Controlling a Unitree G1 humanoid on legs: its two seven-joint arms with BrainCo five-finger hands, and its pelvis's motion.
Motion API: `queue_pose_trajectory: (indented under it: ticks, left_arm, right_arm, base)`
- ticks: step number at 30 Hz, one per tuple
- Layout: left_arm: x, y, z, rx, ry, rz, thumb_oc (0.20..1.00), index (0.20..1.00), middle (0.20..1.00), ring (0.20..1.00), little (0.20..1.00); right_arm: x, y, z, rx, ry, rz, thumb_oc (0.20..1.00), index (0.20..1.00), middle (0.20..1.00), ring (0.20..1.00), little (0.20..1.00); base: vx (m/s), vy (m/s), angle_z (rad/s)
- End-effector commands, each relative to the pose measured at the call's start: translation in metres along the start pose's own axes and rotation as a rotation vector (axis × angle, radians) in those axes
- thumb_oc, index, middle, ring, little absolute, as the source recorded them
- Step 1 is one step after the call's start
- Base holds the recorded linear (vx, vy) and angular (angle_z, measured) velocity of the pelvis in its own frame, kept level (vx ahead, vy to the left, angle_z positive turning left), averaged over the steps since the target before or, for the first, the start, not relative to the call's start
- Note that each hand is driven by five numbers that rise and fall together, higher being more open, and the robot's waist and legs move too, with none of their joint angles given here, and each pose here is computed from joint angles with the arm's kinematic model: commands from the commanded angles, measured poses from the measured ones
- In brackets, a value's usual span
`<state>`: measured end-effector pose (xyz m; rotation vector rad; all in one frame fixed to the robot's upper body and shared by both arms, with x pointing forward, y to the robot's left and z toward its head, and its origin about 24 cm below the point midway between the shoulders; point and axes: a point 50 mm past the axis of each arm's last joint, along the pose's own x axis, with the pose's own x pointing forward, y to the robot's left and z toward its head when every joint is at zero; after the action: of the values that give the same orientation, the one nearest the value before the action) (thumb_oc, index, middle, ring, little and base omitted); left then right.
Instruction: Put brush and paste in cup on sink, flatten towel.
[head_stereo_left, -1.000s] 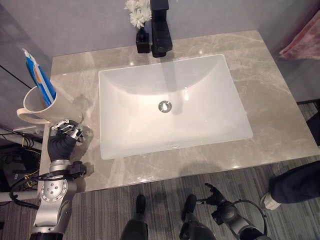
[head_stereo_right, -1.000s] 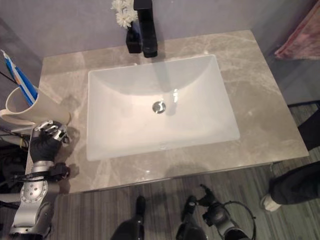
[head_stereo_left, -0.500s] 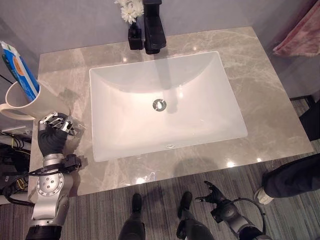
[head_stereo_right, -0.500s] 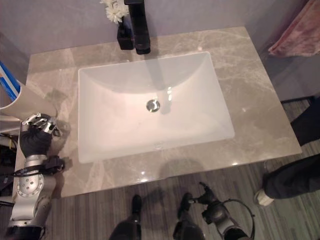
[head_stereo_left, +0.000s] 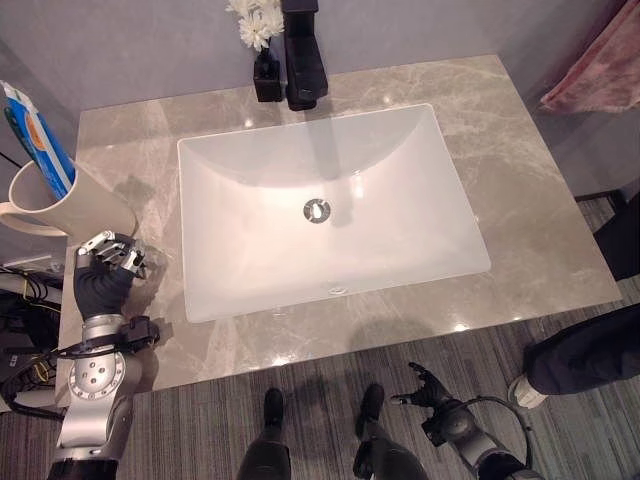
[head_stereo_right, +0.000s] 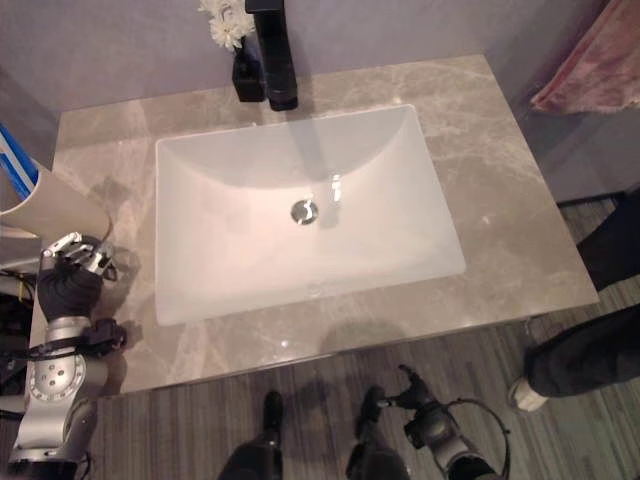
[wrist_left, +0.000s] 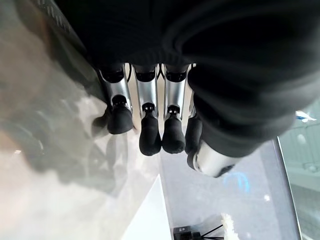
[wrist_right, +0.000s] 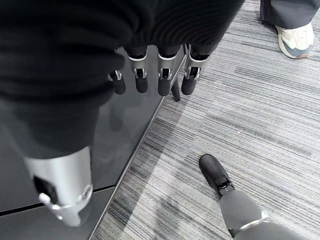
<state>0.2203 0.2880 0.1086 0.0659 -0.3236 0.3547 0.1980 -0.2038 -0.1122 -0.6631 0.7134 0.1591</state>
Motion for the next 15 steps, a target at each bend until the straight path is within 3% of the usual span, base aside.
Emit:
queue_pose_trajectory:
  ticks: [1, 15]
  left_arm:
    - [-0.003, 0.012, 0.0, 0.014, 0.014, 0.002, 0.2, 0.2, 0.2, 0.2, 0.2]
    - [0.006, 0.024, -0.003, 0.04, -0.002, 0.125, 0.2, 0.2, 0.2, 0.2, 0.2]
  right_arm:
    - [0.003, -0.005, 0.008, 0.032, -0.025, -0.041, 1.0, 1.0, 1.0, 1.0, 1.0]
    - [0.003, 0.001, 0.01, 0.04, -0.021, -0.03, 1.0, 1.0, 1.0, 1.0, 1.0]
  base:
    - [0.0, 0.0, 0.0]
    - [0.0, 0.0, 0.0]
